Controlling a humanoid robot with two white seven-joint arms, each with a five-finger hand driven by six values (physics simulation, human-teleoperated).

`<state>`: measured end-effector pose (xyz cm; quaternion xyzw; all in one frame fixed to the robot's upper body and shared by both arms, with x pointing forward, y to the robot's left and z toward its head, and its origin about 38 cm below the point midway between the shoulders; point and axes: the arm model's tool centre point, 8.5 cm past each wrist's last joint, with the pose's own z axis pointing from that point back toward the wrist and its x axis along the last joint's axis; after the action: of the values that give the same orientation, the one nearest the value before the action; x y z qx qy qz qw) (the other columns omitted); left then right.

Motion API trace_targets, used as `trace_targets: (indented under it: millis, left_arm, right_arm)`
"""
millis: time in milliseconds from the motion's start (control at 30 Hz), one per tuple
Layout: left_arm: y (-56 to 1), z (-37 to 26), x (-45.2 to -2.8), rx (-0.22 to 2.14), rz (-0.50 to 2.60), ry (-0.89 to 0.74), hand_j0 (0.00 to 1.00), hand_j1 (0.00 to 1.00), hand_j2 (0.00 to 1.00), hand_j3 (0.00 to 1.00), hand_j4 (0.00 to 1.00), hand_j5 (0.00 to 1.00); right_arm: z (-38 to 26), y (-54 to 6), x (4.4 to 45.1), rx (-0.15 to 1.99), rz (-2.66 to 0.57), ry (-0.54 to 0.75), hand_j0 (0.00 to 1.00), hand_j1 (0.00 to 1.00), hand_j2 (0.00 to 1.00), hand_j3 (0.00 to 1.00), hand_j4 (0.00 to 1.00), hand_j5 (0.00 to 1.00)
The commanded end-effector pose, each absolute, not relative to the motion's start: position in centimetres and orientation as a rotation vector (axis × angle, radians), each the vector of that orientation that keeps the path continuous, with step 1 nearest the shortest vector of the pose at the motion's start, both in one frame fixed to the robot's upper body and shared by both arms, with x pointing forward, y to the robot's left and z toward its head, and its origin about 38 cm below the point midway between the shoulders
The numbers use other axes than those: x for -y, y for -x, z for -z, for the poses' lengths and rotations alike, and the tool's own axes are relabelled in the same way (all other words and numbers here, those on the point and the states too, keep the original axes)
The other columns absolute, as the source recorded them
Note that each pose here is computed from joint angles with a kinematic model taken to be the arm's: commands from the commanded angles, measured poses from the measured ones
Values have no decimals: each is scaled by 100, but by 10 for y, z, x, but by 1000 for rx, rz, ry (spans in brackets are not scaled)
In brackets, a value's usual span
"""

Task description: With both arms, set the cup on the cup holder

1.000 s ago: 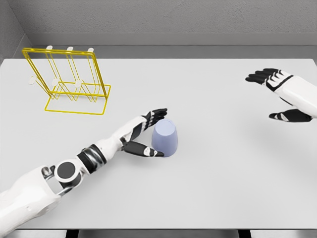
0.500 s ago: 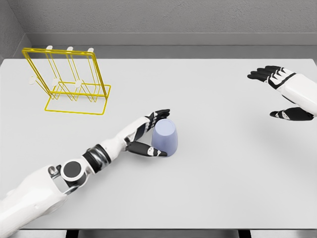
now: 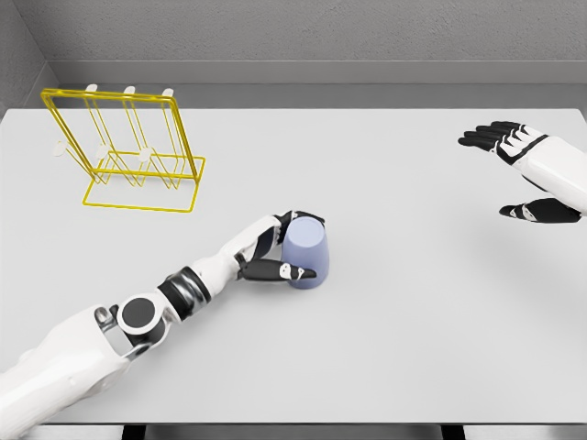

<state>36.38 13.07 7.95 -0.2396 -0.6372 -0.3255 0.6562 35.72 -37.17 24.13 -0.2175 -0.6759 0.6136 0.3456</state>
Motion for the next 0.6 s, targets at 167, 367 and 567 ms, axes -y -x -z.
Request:
trace_targets:
  millis: [167, 367, 567]
  left_arm:
    - [-364, -84, -130, 1451, 717, 563, 59, 59, 59, 59, 59, 59]
    - [-363, -101, -133, 1480, 698, 589, 59, 59, 59, 59, 59, 59]
    - [-365, -125, -154, 1525, 686, 577, 60, 60, 60, 60, 60, 60]
  right_arm:
    - [-242, -357, 372, 1762, -1583, 559, 100, 100, 100, 100, 100, 100]
    - [-242, -357, 372, 1762, -1583, 559, 100, 100, 100, 100, 100, 100]
    - [-242, -357, 372, 1763, -1582, 557, 100, 100, 100, 100, 100, 100]
